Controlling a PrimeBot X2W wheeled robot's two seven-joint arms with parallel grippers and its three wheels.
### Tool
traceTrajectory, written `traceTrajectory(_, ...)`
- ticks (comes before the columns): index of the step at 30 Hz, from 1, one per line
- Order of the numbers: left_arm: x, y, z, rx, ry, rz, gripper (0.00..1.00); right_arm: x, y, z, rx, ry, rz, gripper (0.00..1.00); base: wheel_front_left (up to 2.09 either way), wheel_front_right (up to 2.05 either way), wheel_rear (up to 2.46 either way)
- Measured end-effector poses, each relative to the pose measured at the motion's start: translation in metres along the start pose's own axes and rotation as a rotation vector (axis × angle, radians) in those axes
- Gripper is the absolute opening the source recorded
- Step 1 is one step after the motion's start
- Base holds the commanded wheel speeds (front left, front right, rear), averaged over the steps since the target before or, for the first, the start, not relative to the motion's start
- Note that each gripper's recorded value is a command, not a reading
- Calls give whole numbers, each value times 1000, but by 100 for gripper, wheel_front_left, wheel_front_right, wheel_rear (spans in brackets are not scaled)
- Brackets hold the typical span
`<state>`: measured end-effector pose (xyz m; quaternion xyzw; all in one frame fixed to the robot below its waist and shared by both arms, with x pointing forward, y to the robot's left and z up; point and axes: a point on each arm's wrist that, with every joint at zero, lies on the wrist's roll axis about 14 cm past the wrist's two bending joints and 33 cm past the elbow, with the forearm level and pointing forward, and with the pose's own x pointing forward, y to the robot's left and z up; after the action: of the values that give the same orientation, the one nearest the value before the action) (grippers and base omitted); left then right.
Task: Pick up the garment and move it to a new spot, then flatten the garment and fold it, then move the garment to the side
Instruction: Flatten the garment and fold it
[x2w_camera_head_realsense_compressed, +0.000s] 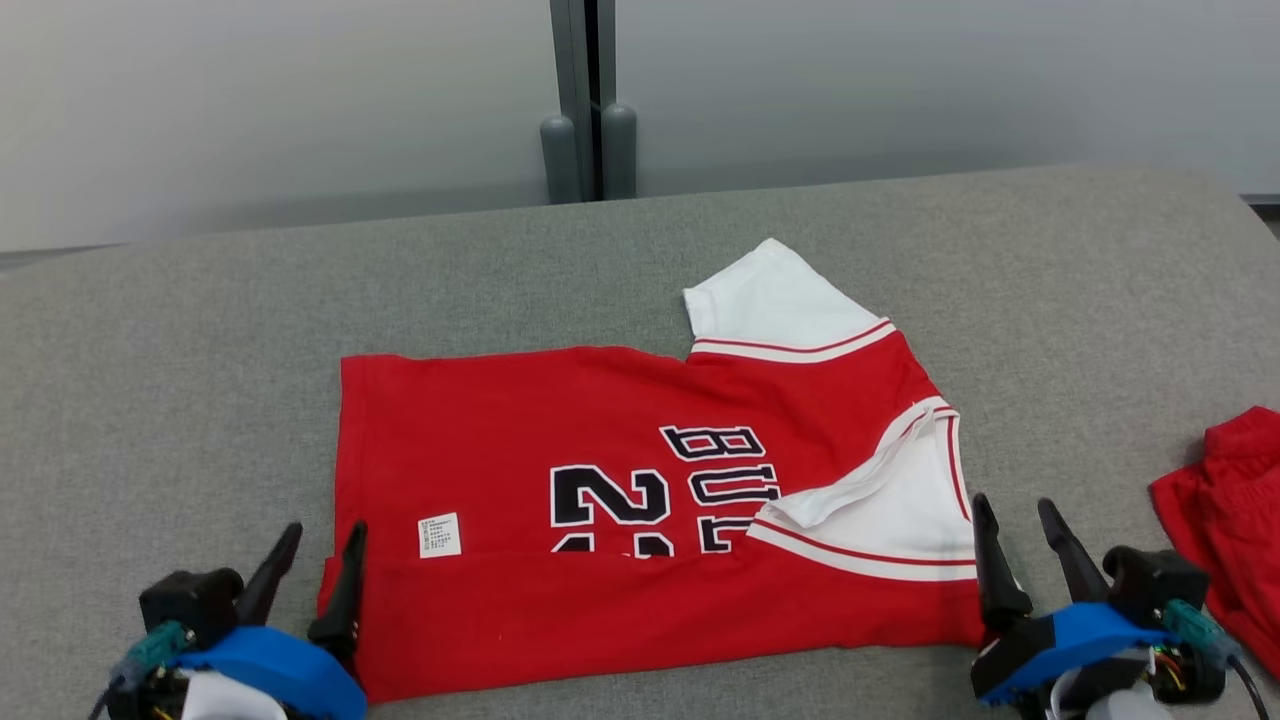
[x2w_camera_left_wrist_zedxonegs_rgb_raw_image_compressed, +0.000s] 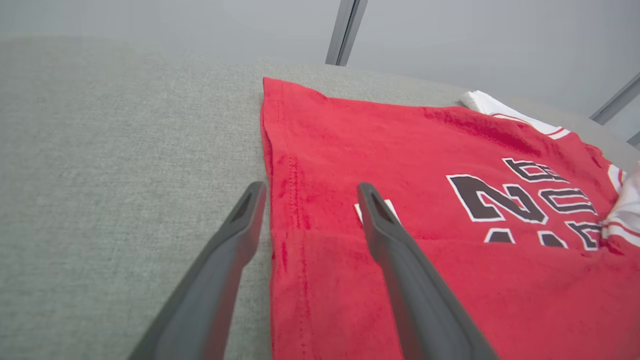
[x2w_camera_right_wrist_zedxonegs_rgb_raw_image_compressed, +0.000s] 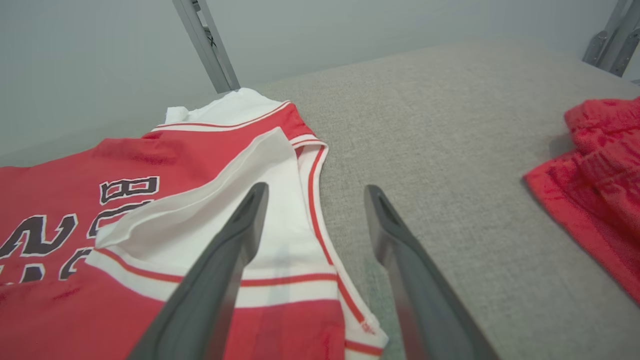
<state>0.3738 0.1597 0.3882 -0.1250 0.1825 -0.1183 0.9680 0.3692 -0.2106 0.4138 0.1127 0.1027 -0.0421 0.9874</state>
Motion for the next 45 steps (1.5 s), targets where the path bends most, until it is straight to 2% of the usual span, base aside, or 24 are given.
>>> traceTrajectory(6, 38, 11, 26, 80, -11, -25, 100, 34, 23, 17, -33, -39, 70, 100, 0, 0, 0)
traceTrajectory(14, 98, 27, 39, 126, 31, -49, 100, 63, 42, 10, -50, -23, 132, 100, 0, 0, 0)
traceTrajectory(22, 131, 48, 20, 102, 117, -19, 100, 77, 45, 0, -63, -6, 152, 100, 0, 0, 0)
traceTrajectory(29, 146, 42, 10, 70, 137, -56, 100, 93, 51, 7, -92, -32, 174, 100, 0, 0, 0)
traceTrajectory(30, 147, 39, 8, 69, 141, -66, 82, 96, 53, 9, -105, -38, 182, 100, 0, 0, 0)
traceTrajectory(31, 147, 38, 7, 73, 146, -77, 44, 100, 55, 11, -114, -45, 188, 100, 0, 0, 0)
traceTrajectory(32, 147, 35, 6, 71, 150, -88, 0, 105, 57, 14, -125, -53, 195, 100, 0, 0, 0)
traceTrajectory(39, 144, 24, 7, 67, 152, -147, 0, 152, 75, 32, -257, -80, 238, 100, 0, 0, 0)
traceTrajectory(45, 139, 19, 24, 55, 91, -163, 0, 199, 91, 42, -379, -31, 237, 100, 0, 0, 0)
